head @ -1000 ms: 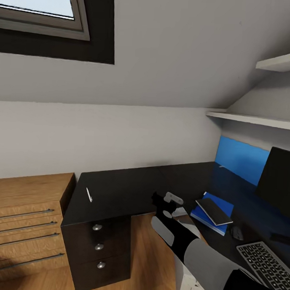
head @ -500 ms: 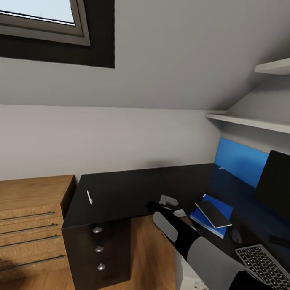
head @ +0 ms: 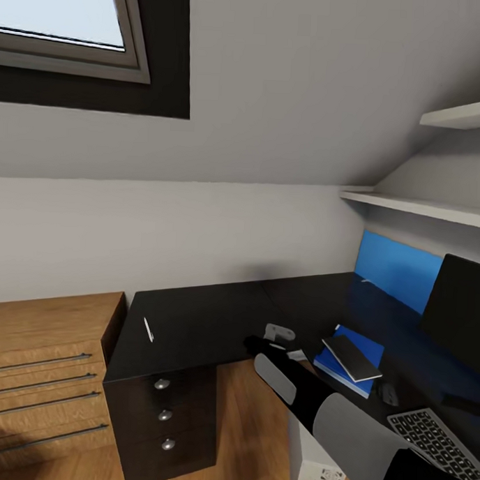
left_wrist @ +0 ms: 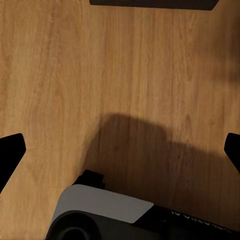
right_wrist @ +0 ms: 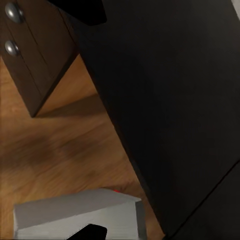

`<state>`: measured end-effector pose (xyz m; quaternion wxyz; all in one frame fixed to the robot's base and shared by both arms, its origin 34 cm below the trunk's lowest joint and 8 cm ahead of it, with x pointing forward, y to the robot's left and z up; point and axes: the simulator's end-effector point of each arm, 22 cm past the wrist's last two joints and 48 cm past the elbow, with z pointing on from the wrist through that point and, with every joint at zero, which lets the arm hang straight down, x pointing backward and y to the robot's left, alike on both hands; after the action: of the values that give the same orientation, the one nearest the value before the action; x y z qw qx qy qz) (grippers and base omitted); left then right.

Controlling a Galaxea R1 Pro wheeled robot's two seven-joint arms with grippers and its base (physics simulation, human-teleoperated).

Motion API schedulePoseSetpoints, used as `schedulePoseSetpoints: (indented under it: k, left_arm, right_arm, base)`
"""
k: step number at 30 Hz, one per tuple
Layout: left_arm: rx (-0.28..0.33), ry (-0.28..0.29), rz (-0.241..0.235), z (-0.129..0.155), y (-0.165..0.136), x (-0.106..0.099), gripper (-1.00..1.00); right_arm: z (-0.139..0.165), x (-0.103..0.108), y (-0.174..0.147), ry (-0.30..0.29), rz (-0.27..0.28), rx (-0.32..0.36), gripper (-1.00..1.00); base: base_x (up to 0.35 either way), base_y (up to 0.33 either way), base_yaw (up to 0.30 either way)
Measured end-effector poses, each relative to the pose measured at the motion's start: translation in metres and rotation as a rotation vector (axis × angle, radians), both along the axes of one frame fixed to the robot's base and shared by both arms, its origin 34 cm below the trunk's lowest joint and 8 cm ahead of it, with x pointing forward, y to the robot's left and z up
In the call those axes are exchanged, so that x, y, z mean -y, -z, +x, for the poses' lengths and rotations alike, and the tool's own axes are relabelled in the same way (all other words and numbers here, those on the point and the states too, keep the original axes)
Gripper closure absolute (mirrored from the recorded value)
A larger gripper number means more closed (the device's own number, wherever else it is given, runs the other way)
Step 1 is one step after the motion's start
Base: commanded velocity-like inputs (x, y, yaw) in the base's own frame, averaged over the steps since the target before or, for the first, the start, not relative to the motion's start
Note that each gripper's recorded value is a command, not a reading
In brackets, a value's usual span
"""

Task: In the bedroom, organize the workspace by keeping the computer under the desk, ensuring the monitor is on the desk, placing the keyboard on the desk next to the monitor, placing the mouse on the desk next to the keyboard, moving the folder from the swivel chair onto the desk next to the mouse, stacking the notebook on top of the folder with the pen on top of the notebook, and positioning the swivel chair next to the desk.

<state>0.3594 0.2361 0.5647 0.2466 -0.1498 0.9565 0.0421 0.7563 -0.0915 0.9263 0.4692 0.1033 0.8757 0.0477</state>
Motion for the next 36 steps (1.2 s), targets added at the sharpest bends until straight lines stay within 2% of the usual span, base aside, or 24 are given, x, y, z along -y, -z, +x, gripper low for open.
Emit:
schedulePoseSetpoints:
  k: [6, 17, 24, 29, 36]
  left_arm:
    - [0.001, -0.003, 0.001, -0.001, -0.008, -0.001, -1.00]
    - [0.008, -0.006, 0.005, 0.000, -0.013, -0.003, -1.00]
    - [0.008, -0.011, 0.006, 0.000, -0.013, -0.003, -1.00]
    - [0.004, -0.012, 0.008, -0.002, -0.012, -0.006, -1.00]
    - [-0.001, -0.014, 0.008, -0.004, -0.011, -0.007, -1.00]
  right_arm:
    - [-0.002, -0.006, -0.009, -0.023, -0.024, 0.013, -1.00]
    - [-0.003, -0.009, -0.014, -0.027, -0.026, 0.017, -1.00]
    - [-0.002, -0.010, -0.014, -0.025, -0.022, 0.021, -1.00]
    - [0.002, -0.011, -0.018, -0.005, -0.003, 0.056, -1.00]
    - [0.004, -0.011, -0.018, 0.003, 0.004, 0.073, -1.00]
  base:
    - [0.000, 0.000, 0.000]
    - [0.000, 0.000, 0.012]
    - [0.000, 0.000, 0.160]
    - [0.000, 0.000, 0.206]
    - [0.021, 0.009, 0.213]
